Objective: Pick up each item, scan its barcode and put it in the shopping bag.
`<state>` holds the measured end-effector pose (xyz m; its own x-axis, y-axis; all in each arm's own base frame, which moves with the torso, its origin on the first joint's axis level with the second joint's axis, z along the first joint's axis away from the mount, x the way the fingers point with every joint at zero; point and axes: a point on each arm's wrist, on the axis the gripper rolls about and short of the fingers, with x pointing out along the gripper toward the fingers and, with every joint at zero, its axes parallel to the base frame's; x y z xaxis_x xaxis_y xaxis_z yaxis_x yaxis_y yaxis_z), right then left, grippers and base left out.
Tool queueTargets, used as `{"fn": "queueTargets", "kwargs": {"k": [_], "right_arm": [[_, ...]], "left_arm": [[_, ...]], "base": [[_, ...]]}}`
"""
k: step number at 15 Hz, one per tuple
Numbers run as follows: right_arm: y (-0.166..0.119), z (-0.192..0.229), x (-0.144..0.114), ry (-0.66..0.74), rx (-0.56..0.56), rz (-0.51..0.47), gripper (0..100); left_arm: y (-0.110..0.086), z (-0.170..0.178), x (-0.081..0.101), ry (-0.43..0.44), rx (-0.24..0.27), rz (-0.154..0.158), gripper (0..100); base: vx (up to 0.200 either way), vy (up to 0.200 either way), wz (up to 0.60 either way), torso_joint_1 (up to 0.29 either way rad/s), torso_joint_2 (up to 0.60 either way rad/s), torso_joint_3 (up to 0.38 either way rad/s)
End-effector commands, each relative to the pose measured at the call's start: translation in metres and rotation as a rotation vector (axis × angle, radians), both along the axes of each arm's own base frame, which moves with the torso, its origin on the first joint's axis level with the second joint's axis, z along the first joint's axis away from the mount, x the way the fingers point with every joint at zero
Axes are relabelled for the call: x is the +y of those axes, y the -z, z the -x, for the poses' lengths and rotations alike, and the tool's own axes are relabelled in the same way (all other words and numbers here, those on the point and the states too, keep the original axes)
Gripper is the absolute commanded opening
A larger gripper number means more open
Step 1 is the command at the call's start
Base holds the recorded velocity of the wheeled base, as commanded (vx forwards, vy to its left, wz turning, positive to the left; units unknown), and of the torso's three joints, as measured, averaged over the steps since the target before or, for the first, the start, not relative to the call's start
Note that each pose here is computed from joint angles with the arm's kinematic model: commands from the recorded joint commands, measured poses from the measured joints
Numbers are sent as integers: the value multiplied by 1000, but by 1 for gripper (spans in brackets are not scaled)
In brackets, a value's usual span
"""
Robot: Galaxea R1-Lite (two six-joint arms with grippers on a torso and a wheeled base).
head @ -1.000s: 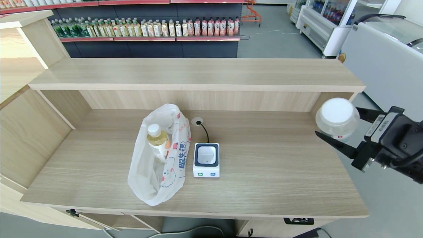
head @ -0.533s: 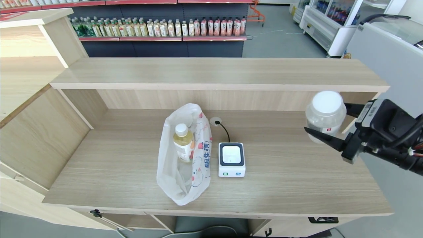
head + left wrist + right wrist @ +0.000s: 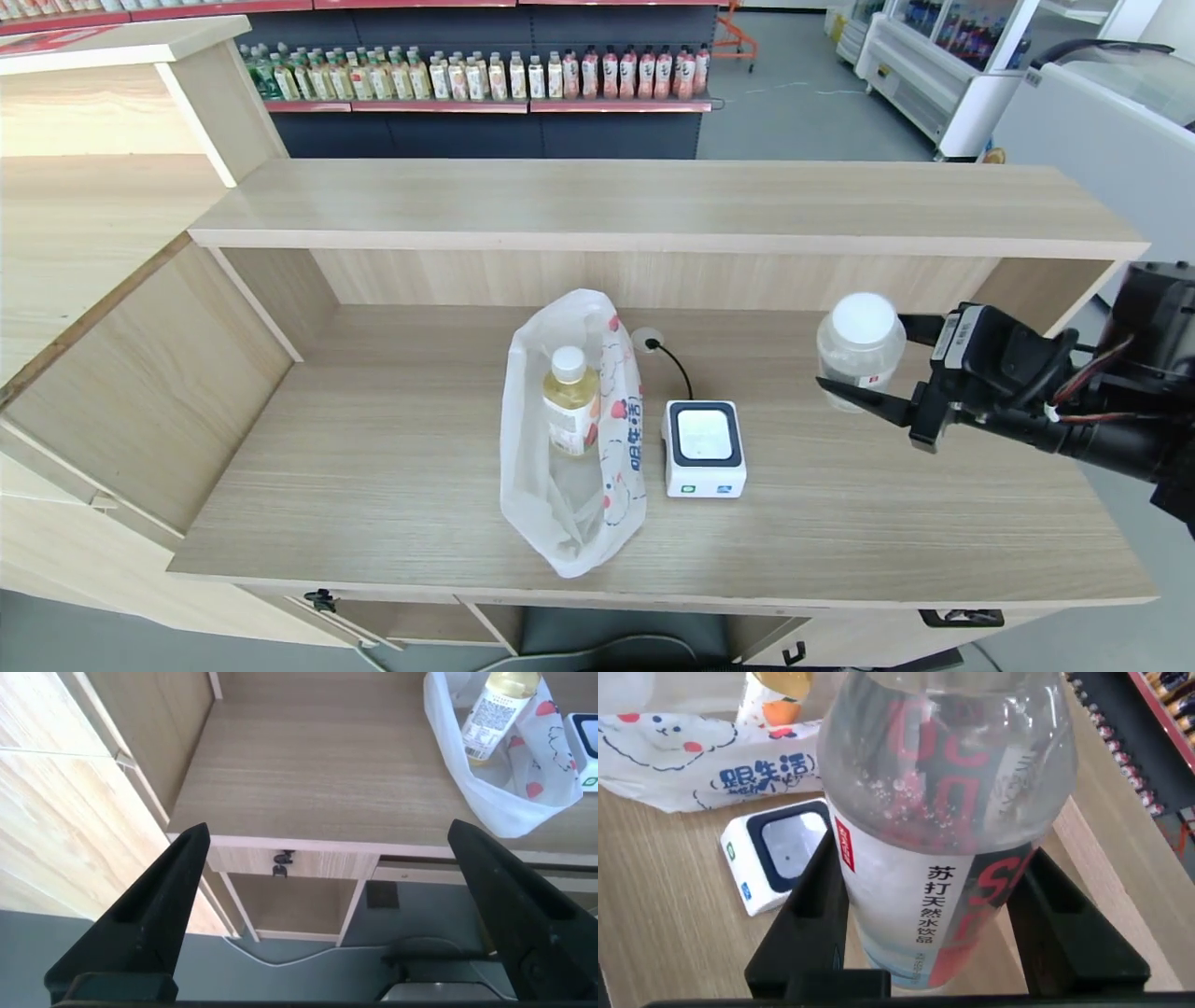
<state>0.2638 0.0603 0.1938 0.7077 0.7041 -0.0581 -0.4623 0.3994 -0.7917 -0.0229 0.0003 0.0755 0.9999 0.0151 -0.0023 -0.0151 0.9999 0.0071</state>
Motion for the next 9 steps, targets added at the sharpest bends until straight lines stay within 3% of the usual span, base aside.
{"fn": "queueTargets", "kwargs": {"k": [1,9], "right_arm": [[26,-20,-4,-13,61,9,0],[69,-52,-8,-183,36,33,0]], "left_arm": [[0,0,0,0,-1,1,100],[0,0,0,-3,-1,1,100]], "base": [[0,0,0,0,0,0],[0,0,0,0,0,0]]}}
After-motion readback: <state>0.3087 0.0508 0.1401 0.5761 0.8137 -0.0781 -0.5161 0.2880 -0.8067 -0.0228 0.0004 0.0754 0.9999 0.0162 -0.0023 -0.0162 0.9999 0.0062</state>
